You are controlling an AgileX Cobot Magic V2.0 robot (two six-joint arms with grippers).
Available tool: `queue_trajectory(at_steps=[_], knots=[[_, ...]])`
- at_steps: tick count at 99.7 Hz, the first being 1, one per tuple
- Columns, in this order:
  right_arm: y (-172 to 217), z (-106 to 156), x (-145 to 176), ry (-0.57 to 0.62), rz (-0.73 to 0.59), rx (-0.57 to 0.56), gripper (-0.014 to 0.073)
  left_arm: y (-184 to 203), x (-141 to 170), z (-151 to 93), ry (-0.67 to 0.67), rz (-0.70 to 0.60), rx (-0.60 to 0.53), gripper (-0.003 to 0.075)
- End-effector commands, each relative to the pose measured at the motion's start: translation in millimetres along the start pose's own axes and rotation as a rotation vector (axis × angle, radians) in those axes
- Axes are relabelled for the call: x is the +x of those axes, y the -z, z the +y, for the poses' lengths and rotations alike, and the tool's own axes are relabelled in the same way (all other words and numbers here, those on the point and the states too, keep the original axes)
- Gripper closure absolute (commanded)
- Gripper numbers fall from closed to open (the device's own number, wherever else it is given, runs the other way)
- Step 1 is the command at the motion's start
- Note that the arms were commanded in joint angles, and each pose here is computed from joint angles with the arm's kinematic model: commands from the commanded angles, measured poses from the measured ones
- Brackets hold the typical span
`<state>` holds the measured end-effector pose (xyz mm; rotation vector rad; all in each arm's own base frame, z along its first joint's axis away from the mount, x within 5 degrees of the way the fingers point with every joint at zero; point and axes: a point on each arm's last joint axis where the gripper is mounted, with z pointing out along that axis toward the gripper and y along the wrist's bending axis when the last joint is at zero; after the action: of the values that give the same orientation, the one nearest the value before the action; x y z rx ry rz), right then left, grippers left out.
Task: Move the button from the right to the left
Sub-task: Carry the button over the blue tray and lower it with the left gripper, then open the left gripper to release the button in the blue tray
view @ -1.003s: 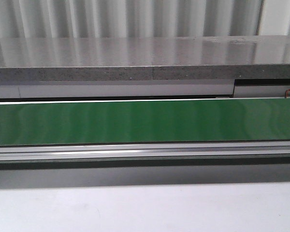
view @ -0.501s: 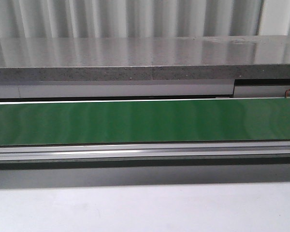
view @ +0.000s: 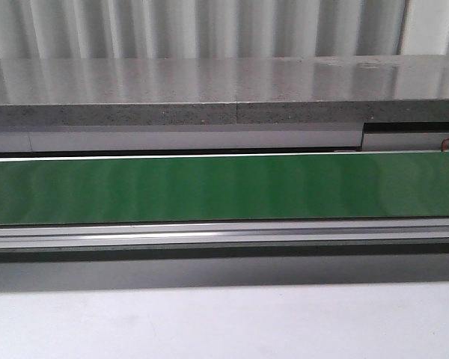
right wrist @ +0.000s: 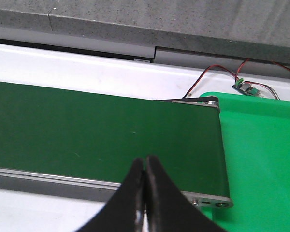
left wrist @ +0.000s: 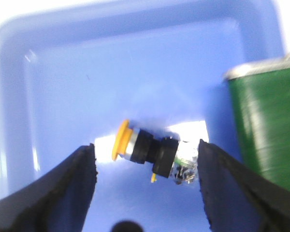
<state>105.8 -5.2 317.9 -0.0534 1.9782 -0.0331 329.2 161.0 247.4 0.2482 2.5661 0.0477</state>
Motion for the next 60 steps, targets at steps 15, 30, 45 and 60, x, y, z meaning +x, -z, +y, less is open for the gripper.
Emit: queue_trajectory(at_steps=[15, 30, 45, 60], knots=[[3.9, -2.3, -13.9, -0.009, -0.087, 0.023, 0.0663, 80.3, -38.4, -33.1, -0.028, -0.266, -0.03, 0.0278], [3.9, -2.3, -13.9, -0.009, -0.087, 0.023, 0.0663, 102.7, -46.2, -60.4, -0.074, -0.312, 0.037, 0.0279], [3.9, -2.3, -13.9, -0.009, -0.087, 0.023, 0.0663, 125.0, -49.2, -88.5, -0.128, -0.37, 0.071, 0.0279], [3.9, -2.3, -13.9, -0.009, -0.087, 0.023, 0.0663, 152.2, -40.4, -113.7, -0.176, -0.443, 0.055, 0.0279]])
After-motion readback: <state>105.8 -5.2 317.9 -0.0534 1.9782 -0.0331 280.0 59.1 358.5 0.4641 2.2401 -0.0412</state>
